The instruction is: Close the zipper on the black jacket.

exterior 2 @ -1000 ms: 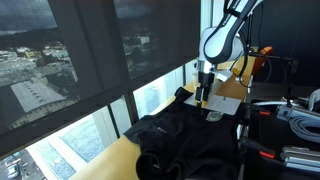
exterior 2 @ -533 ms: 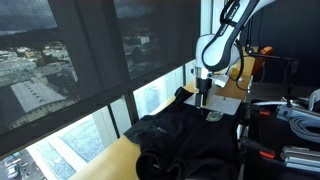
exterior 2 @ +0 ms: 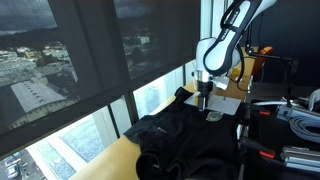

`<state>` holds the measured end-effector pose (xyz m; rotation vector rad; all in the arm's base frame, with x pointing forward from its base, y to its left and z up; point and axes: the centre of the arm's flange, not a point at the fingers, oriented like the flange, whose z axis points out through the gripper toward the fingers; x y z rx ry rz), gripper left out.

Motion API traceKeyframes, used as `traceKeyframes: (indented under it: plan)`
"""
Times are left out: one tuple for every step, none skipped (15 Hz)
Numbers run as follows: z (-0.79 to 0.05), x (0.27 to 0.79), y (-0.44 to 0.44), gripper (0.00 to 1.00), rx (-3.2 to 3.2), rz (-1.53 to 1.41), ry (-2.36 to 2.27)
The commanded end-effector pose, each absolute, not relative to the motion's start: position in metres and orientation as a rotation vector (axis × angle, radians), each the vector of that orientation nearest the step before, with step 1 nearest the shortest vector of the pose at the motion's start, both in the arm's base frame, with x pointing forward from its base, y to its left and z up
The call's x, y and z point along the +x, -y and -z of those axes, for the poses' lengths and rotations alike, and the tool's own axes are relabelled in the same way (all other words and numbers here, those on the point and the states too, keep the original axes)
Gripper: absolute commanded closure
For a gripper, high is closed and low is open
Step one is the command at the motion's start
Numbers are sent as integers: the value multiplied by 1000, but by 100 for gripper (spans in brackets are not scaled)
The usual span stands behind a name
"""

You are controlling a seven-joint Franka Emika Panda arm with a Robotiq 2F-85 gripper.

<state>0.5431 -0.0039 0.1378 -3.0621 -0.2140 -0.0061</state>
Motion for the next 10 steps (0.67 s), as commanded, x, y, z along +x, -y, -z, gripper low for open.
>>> traceKeyframes:
  plan:
    - [-129,546,14,0,-3077,23,215]
    - [-127,546,16,0,-3077,20,217]
    - [-125,545,17,0,-3077,18,217]
    - [-122,545,18,0,-3075,17,214]
    - [-119,546,20,0,-3071,18,214]
    - [-116,547,22,0,-3068,25,214]
    - [-113,550,25,0,-3066,29,211]
    - [-110,552,27,0,-3066,31,208]
    - [-108,555,29,0,-3067,36,207]
    - [-105,558,31,0,-3068,44,205]
